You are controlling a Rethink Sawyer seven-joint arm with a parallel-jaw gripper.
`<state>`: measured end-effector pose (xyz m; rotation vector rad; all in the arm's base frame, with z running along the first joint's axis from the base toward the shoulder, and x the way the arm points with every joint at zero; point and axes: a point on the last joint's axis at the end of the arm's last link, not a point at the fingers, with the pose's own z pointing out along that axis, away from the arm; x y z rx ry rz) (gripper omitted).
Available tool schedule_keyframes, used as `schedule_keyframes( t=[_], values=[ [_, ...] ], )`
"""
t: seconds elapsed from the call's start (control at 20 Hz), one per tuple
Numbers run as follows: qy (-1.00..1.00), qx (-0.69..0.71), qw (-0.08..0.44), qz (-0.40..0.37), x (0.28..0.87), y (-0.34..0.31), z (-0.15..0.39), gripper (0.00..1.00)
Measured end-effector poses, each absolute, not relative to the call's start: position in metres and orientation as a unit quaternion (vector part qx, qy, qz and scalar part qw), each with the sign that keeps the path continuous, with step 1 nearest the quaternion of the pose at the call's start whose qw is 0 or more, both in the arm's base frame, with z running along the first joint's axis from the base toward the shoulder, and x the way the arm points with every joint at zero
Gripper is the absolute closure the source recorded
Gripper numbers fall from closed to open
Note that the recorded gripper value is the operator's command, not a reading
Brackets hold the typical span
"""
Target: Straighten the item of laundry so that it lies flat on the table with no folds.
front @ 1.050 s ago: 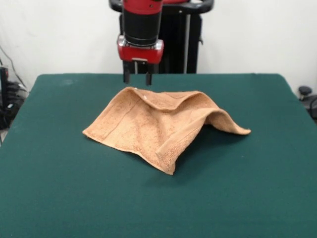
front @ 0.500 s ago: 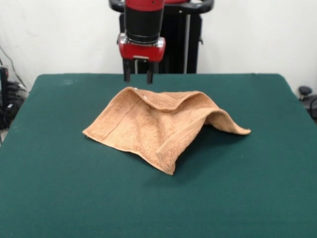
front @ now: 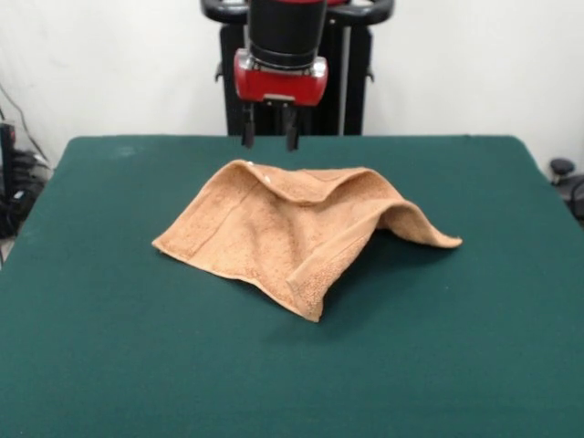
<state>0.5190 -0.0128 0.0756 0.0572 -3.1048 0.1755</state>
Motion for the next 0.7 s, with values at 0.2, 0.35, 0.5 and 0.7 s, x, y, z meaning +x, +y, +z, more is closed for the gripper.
schedule_keyframes(
  t=[0.2, 0.35, 0.5, 0.7],
  values=[
    [-0.998, 0.023, 0.007, 0.06, 0.543, -0.009, 0.081, 0.0],
    [-0.998, 0.022, -0.013, 0.064, 0.569, -0.008, 0.087, 0.0],
    [-0.997, 0.019, -0.027, 0.066, 0.588, -0.012, 0.087, 0.0],
    [-0.997, 0.018, -0.038, 0.069, 0.608, -0.017, 0.083, 0.0]
  ],
)
